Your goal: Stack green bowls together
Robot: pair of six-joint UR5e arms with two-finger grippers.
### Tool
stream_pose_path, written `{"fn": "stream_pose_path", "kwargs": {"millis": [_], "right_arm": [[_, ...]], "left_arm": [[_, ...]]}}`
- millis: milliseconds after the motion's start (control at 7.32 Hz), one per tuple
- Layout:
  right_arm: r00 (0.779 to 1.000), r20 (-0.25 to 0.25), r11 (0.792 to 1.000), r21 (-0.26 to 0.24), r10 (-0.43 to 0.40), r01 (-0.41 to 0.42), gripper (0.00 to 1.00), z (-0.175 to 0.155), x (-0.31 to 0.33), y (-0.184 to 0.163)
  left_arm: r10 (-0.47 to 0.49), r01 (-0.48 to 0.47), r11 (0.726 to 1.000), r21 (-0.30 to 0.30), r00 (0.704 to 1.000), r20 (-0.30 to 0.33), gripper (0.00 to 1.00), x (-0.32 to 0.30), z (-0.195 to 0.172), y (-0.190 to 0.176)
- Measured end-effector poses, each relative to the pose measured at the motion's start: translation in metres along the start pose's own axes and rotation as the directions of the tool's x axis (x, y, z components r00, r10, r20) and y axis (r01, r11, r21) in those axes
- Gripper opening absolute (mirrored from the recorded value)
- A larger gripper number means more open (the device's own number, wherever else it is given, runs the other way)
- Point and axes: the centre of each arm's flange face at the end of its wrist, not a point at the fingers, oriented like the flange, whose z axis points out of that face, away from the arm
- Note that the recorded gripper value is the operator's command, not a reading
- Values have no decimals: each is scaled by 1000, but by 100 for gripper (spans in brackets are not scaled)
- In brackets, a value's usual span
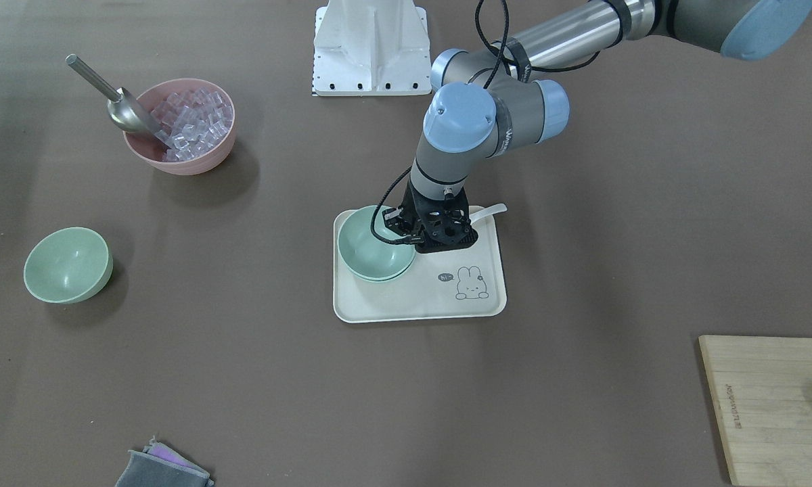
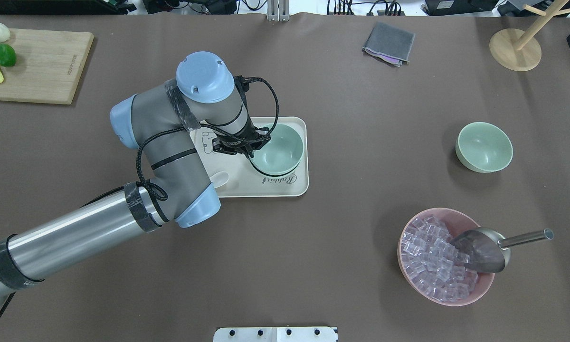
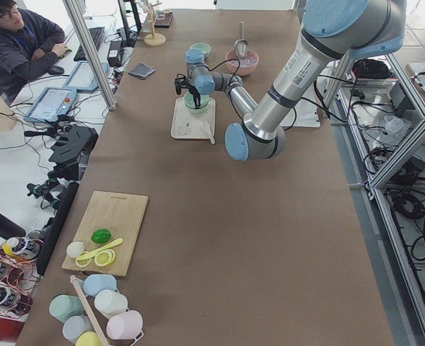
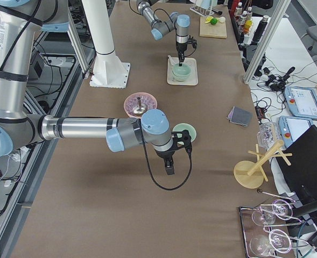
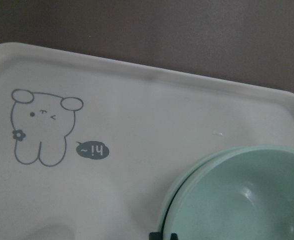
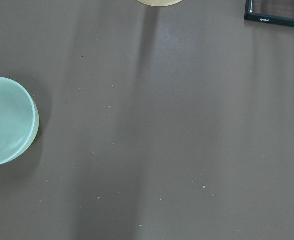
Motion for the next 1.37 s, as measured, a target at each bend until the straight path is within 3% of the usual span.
{"fn": "stream_pose_path", "kwargs": {"millis": [546, 820, 1093, 1366], "right_arm": [[1000, 0, 1000, 0, 0, 0, 99, 0, 0, 0], [1000, 0, 1000, 0, 0, 0, 99, 0, 0, 0], [1000, 0, 1000, 0, 0, 0, 99, 0, 0, 0], [1000, 0, 1000, 0, 0, 0, 99, 0, 0, 0]], "left_arm": [[3, -3, 1000, -2, 1000, -5, 0, 2, 1, 3], [9, -9, 1000, 0, 1000, -13, 5, 2, 0, 3], [12, -12, 1000, 1, 1000, -16, 25, 3, -1, 2], [14, -14, 1000, 2, 1000, -18, 35, 3, -2, 2]]}}
